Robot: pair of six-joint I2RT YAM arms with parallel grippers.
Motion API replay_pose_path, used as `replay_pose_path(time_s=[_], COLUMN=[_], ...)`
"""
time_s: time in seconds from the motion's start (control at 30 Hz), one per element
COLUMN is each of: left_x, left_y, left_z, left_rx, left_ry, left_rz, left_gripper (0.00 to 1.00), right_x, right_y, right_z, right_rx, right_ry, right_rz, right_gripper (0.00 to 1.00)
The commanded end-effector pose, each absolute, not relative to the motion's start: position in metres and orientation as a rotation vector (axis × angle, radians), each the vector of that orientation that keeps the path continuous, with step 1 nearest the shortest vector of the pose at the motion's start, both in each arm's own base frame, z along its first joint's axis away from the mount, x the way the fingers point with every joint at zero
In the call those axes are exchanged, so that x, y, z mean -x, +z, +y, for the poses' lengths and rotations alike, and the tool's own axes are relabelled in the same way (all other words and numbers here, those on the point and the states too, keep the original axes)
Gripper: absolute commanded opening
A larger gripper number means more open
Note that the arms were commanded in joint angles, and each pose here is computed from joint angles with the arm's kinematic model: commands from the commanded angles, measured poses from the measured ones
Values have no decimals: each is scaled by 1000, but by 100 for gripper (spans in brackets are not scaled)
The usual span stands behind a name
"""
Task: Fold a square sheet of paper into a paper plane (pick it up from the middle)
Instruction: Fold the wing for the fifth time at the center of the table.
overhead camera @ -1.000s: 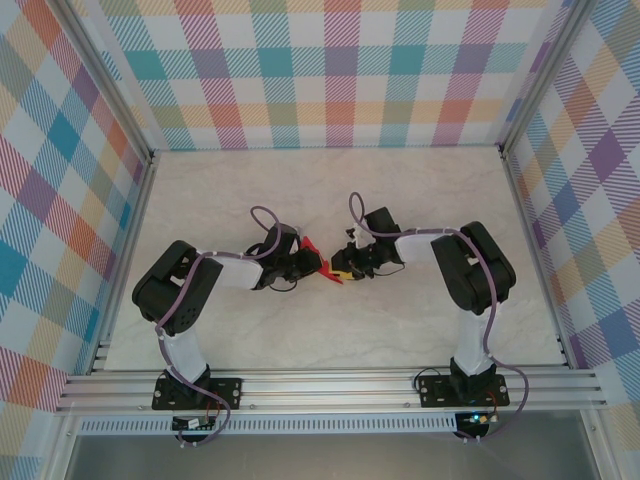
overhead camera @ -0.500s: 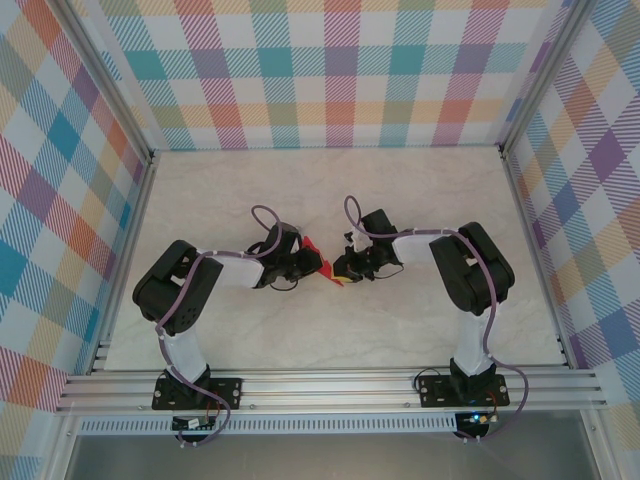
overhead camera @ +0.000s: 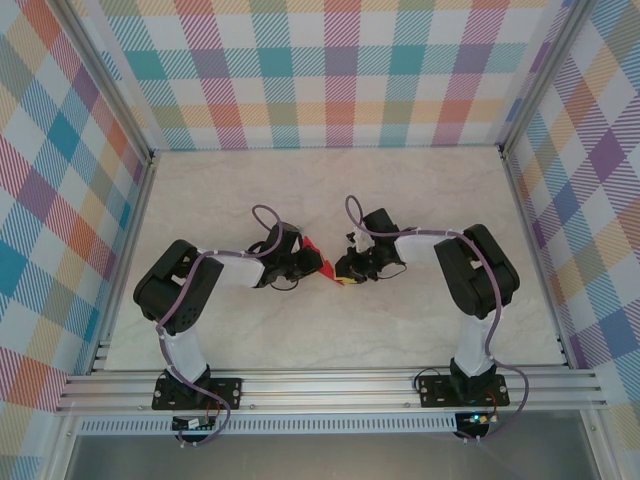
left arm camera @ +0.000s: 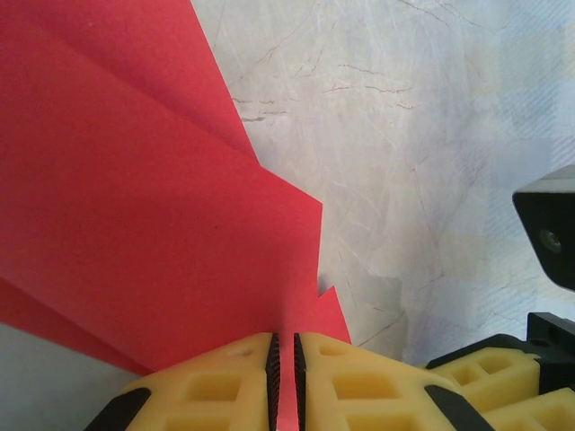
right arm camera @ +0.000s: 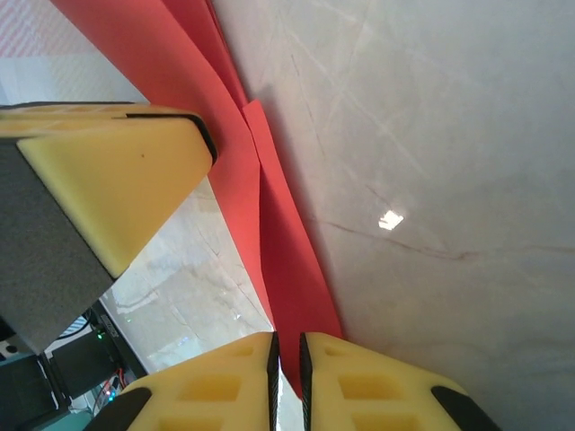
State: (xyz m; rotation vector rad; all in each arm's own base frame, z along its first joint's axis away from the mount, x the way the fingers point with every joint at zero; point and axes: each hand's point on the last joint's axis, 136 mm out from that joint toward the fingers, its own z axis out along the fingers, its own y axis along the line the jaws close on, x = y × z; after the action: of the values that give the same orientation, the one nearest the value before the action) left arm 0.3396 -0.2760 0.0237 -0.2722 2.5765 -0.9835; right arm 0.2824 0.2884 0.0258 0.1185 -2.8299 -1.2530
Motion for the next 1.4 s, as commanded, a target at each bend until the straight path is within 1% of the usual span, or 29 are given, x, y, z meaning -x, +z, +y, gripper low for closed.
replay_pose_path(time_s=[0.0, 0.17, 0.3, 0.4, 0.53, 0.63, 0.73, 0.87, 1.0, 1.17, 1.37], left_x=[-331, -330, -329, -329, -329, -328, -329, -328, -328, -328, -327], left_y=[-9, -10, -12, -11, -12, -12, -11, -12, -10, -9, -12], left_z=[-258, -257, -257, -257, -257, -257, -257, -254, -254, -255, -256], left_rx=[352, 351, 352, 353, 357, 369, 400, 448, 474, 483, 486], left_ry=[-821, -817, -813, -812, -811, -807, -803, -772, -758, -743, -741], left_rz=[2675, 2683, 2688, 2689, 2693, 2703, 2709, 2737, 2761, 2781, 2803], left_gripper=[16, 16, 16, 16, 16, 16, 16, 15, 15, 15, 15], right_x=[-272, -271, -273, -276, -282, -281, -279, -279, -277, -281, -291], right_y=[23, 9, 3, 10, 44, 60, 58, 43, 39, 40, 38], right_z=[281, 273, 266, 268, 278, 283, 284, 280, 286, 294, 294], right_rx=[-143, -111, -81, -83, -157, -222, -296, -367, -480, -582, -651], right_ry=[-1192, -1105, -1028, -1050, -1201, -1231, -1147, -994, -979, -1000, -961], right_rz=[-2825, -2847, -2882, -2891, -2908, -2933, -2995, -3075, -3074, -3079, -3121], right_gripper=[13, 8, 6, 5, 13, 17, 21, 27, 29, 28, 27])
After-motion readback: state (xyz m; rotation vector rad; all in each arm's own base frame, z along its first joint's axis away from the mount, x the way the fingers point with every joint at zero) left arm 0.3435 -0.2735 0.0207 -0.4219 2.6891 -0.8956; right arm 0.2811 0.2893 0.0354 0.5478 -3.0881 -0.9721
